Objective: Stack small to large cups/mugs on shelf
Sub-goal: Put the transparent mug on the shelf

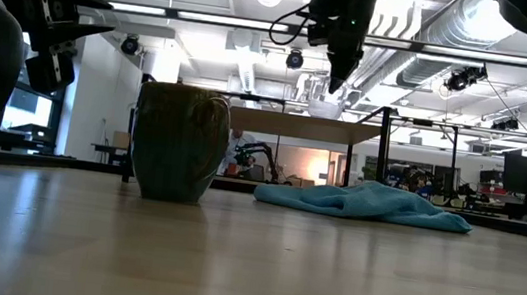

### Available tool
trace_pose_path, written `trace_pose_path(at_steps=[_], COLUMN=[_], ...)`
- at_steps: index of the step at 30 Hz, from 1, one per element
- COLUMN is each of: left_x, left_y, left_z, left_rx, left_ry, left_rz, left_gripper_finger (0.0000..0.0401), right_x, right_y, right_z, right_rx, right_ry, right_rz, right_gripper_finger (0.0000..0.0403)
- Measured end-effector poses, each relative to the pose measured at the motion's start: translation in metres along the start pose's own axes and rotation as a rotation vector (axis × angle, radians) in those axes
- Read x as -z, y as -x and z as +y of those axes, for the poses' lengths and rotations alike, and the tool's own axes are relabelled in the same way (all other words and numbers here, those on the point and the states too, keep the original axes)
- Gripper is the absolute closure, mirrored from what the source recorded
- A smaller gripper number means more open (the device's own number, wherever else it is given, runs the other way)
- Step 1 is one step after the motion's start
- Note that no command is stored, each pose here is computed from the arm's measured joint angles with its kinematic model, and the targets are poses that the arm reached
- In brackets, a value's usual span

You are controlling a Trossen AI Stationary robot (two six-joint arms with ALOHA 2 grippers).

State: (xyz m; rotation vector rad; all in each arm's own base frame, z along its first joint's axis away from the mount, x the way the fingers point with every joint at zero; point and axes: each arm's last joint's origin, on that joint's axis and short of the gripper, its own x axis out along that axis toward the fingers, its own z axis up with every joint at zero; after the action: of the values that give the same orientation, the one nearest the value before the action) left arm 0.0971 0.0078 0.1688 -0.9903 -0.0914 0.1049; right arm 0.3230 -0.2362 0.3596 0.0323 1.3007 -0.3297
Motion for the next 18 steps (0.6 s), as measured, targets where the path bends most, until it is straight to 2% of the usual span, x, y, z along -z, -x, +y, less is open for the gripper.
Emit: trace_pose_path(at_steps=[18], left_x=[0.000], left_y=[0.000], left_z=[0.000], left_rx=[0.000], left_ry=[0.000], left_rz=[0.000], left_gripper_finger=[0.0311], right_x=[0.006], right_y=[0.000], right_z=[-0.010], right_rx=[0.028], right_ry=[-0.025], right_rz=[0.029], right_gripper_finger=[0.0403])
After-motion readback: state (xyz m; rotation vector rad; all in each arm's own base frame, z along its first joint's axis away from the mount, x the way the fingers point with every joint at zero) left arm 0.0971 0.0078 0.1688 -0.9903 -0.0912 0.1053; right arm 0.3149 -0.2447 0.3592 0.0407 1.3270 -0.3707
